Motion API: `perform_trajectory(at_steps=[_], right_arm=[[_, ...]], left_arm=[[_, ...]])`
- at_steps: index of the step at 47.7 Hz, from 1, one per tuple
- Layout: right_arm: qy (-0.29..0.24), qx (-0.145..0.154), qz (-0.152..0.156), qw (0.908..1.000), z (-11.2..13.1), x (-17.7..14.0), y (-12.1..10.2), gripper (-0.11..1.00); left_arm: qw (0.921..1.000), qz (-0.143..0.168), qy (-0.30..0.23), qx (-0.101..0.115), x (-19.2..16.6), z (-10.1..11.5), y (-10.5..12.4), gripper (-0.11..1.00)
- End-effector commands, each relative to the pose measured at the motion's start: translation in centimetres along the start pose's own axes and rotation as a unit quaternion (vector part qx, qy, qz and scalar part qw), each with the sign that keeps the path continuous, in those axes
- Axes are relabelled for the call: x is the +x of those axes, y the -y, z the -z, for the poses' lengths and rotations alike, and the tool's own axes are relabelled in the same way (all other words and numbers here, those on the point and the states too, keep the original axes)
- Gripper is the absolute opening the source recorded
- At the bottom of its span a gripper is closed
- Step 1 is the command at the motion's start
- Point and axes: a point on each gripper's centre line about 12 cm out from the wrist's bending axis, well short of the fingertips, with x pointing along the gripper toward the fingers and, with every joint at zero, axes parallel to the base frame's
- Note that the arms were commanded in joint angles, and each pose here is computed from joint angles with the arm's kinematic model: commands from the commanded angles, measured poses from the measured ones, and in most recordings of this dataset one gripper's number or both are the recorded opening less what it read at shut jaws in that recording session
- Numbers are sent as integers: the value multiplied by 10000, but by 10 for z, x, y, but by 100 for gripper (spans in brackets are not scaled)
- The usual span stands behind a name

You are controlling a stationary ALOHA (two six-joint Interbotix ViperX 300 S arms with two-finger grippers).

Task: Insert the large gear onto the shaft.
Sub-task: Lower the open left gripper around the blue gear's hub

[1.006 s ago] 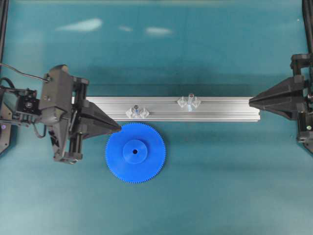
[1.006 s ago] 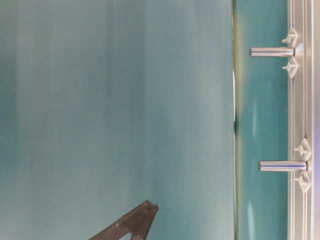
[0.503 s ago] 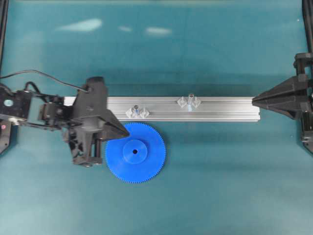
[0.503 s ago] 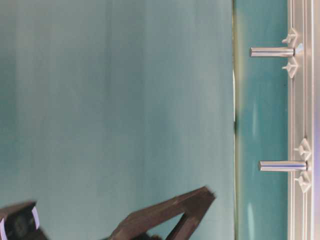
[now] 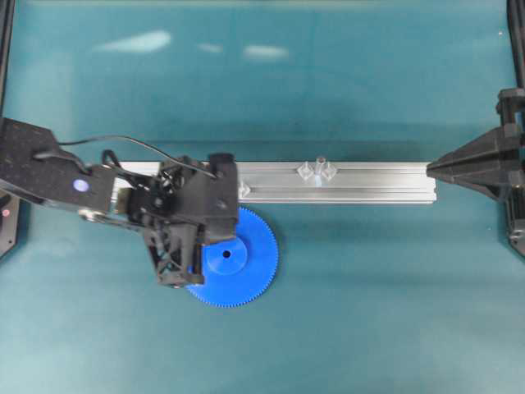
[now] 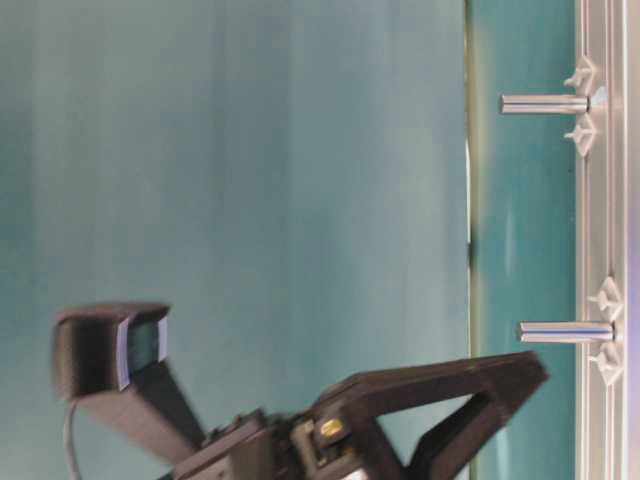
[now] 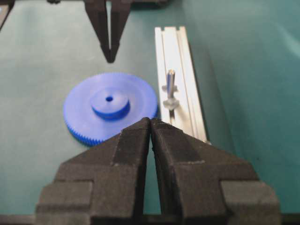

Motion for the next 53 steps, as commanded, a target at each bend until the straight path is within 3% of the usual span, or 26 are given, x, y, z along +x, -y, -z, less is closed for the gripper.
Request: perform_trajectory(at_steps=[1,24,37,53], right_arm=[[39,63,5,10000,-3,1,0,16],[-15,79,6,10000,2,0,0,16],[-22,332,7,9994,7,-2,1,16],[92,347,-2,9994,4,-6,0,16]], left_arm=[[10000,18,83,39,-2,-11,3,2],[9969,-96,-775,121,27,-4,5,2],[9950,-92,-976,182,31,-10,11,2],[9932,-65,-1125,292,40,-4,19,2]])
